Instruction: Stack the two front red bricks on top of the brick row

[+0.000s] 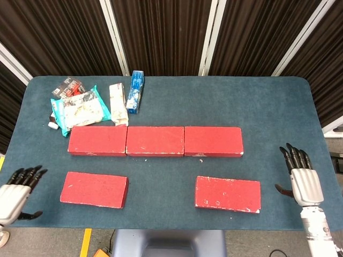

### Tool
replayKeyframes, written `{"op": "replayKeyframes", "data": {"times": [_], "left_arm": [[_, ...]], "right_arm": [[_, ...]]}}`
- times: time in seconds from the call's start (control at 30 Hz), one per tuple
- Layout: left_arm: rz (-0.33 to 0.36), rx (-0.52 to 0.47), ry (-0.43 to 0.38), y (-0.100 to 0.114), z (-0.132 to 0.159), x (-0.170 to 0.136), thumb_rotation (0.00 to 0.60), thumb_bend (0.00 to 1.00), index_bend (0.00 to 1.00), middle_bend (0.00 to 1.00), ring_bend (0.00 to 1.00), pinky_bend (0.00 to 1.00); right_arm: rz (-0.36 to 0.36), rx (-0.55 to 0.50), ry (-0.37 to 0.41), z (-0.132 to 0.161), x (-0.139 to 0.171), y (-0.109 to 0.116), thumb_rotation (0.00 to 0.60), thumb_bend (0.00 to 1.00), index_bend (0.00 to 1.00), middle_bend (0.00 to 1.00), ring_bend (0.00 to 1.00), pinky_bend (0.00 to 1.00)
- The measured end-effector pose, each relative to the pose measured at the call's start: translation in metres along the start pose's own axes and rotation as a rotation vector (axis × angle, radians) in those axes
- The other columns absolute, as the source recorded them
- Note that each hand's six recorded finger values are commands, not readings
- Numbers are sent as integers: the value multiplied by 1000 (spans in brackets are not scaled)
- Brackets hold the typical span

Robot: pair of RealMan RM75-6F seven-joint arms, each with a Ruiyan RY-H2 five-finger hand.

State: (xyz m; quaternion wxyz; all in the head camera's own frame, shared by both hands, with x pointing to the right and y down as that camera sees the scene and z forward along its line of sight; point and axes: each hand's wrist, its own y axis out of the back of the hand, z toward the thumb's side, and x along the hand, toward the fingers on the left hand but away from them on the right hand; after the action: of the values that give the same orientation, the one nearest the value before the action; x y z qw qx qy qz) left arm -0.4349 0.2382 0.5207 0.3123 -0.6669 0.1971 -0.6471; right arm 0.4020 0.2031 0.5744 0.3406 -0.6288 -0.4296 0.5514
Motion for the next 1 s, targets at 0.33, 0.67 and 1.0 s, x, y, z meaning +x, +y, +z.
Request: {"op": "replayKeyframes", "data": {"times": [0.33, 0.67, 1.0], "left_arm": [[-151, 112, -48, -6, 36, 17, 600, 0, 0, 0, 0, 21], [-160, 117, -73, 5, 76, 51, 600, 0, 0, 0, 0, 34], [-197, 152, -42, 5, 113, 79, 600, 0, 0, 0, 0, 39]], "right_arm": [[-32, -18, -2, -7, 10, 20, 600, 0, 0, 0, 0, 0], [-73, -36, -37, -12, 12, 29, 600, 0, 0, 0, 0, 0], [-56, -39, -58, -15, 12, 28, 600, 0, 0, 0, 0, 0]]}}
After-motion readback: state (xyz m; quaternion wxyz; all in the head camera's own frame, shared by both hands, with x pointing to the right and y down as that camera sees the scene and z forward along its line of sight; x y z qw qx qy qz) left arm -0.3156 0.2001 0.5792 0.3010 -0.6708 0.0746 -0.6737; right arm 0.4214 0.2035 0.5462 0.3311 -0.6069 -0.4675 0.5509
